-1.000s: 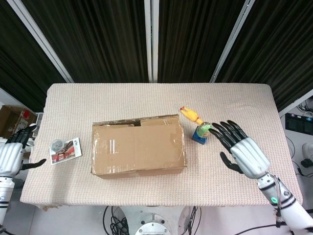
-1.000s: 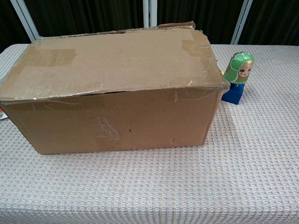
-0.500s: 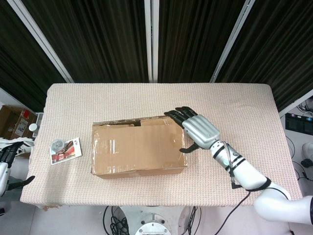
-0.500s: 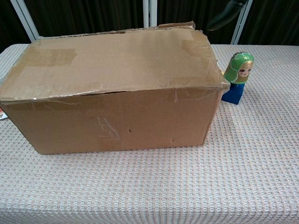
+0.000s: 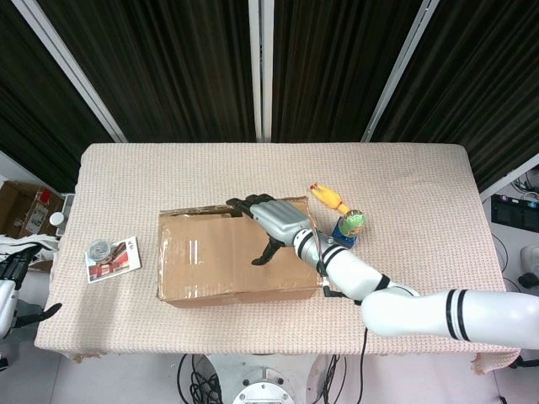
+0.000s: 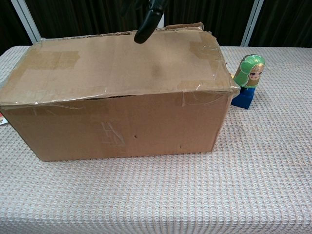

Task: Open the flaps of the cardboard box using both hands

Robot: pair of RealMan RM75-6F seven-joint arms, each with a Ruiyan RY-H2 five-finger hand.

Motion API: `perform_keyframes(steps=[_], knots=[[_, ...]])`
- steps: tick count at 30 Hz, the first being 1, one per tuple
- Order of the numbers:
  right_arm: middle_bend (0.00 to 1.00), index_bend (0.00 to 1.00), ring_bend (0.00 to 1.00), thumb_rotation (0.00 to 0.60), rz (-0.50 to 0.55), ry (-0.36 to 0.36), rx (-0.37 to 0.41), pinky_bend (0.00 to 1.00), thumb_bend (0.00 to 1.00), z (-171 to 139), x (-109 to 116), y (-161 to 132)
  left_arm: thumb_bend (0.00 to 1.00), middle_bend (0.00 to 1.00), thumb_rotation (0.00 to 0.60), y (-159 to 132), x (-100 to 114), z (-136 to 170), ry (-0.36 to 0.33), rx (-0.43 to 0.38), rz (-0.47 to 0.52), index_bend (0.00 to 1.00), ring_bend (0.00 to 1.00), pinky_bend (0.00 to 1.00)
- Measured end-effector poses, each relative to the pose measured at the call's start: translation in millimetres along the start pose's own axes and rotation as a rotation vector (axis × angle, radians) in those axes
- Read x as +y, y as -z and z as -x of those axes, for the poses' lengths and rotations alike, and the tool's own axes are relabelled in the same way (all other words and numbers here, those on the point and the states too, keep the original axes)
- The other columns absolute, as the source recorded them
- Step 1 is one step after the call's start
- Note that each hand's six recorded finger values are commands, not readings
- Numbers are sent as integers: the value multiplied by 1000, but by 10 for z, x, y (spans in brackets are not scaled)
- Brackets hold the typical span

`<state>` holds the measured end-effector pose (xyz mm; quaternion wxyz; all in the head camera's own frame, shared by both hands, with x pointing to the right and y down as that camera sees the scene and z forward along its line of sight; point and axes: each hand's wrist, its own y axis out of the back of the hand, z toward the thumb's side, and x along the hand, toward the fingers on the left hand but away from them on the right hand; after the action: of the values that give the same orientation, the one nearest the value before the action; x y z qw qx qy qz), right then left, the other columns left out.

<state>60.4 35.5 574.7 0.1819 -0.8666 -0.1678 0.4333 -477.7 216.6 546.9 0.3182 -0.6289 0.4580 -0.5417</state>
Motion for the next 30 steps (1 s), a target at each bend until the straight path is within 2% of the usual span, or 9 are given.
perform_keyframes(steps=[5,12,17,22,30], knots=[[127,0,0,600,-42,-39,-62,0,0,175,-152,58,0,126,600,8,23,-2,-4,1,3,104,121,202],[132,0,0,600,-39,-38,-85,0,0,254,-169,81,0,125,600,38,55,1,-11,7,3,104,121,203],[200,0,0,600,1,-40,-67,0,0,251,-151,36,0,125,600,50,63,0,-11,11,7,104,121,203],[332,0,0,600,33,-29,-38,0,0,198,-101,9,0,125,600,46,48,-7,-1,13,15,105,121,202],[351,0,0,600,75,4,14,0,0,35,23,-42,0,125,600,2,30,-23,5,7,34,104,121,203]])
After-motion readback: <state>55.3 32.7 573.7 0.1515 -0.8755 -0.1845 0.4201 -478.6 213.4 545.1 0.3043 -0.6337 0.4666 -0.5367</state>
